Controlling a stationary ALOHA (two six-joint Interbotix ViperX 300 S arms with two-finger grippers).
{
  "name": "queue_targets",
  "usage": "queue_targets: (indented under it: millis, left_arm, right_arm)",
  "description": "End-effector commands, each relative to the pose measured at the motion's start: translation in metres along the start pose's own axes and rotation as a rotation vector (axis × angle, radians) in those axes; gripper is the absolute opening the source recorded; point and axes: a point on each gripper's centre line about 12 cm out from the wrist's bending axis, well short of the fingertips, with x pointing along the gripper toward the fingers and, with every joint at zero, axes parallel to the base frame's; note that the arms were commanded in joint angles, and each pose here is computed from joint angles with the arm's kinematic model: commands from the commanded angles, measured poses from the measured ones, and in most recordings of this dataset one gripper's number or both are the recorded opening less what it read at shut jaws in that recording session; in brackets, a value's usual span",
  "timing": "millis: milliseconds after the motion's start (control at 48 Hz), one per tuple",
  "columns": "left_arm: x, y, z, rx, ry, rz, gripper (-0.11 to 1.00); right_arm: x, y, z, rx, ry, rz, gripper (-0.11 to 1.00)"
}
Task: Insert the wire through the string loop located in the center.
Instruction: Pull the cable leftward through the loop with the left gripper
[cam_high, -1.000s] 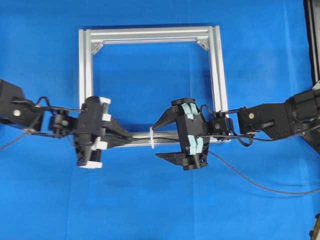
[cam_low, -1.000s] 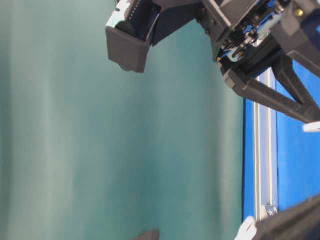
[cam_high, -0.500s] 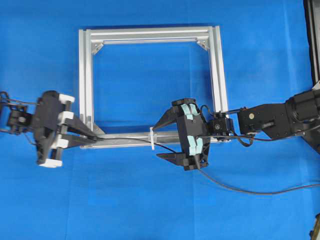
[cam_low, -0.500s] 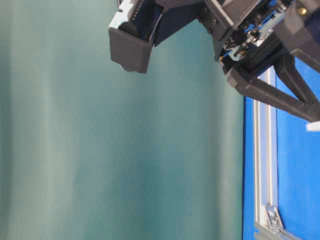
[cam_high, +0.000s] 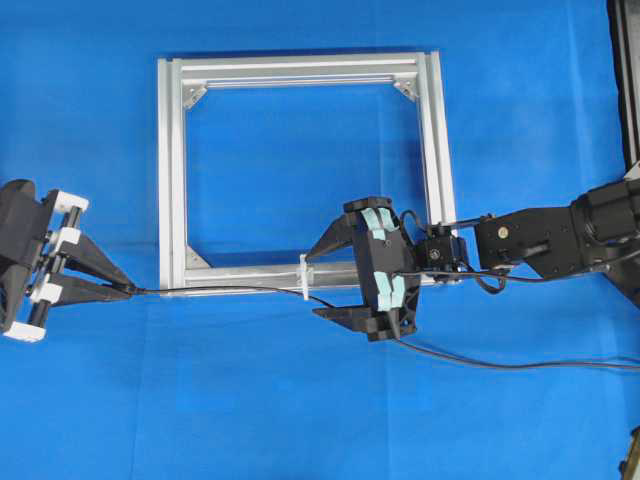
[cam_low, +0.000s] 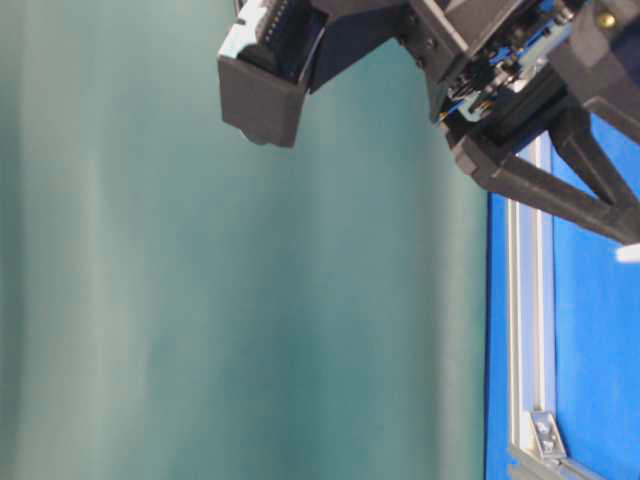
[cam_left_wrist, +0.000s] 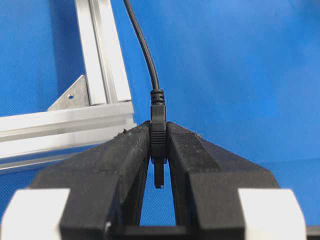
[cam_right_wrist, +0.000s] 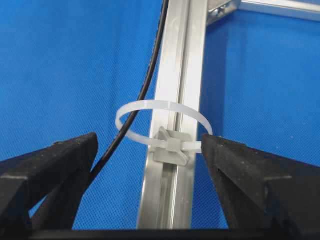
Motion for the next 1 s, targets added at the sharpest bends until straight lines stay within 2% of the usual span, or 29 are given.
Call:
queue_targets:
  millis: [0, 167, 459, 542, 667, 729, 771, 875, 980]
  left_arm:
    - [0.002, -0.003, 0.005, 0.012, 0.004, -0.009, 0.09]
    - [0.005, -0.006, 0.009, 0.022, 0.028, -0.014, 0.09]
    - [0.003, -0.008, 0.003, 0.028, 0.069, -0.026, 0.11]
    - [0.003, -0.008, 0.001, 0.014, 0.077, -0.024, 0.31]
    - [0.003, -0.008, 0.0, 0.018, 0.09, -0.022, 0.72]
    - [0.002, -0.008, -0.001, 0.021, 0.101, -0.021, 0.86]
    - [0.002, -0.008, -0.002, 0.021, 0.107, -0.021, 0.87]
    - [0.002, -0.007, -0.004, 0.02, 0.119, -0.017, 0.81]
    - [0.002, -0.006, -0.002, 0.018, 0.112, -0.013, 0.82]
  right_arm:
    - [-0.002, 0.001, 0.017, 0.009, -0.038, 0.001, 0.9]
    - [0.0, 0.002, 0.019, 0.009, -0.014, 0.002, 0.9]
    - [0.0, 0.006, 0.019, 0.004, 0.001, 0.01, 0.9]
    - [0.0, 0.007, 0.019, 0.004, 0.003, 0.011, 0.9]
    - [0.0, 0.008, 0.019, 0.002, 0.0, 0.014, 0.9]
    - [0.0, 0.009, 0.02, 0.001, -0.003, 0.015, 0.9]
    - [0.0, 0.009, 0.02, 0.001, -0.003, 0.015, 0.9]
    - [0.001, 0.009, 0.02, 0.001, -0.003, 0.015, 0.9]
    - [0.0, 0.009, 0.021, 0.001, -0.002, 0.015, 0.9]
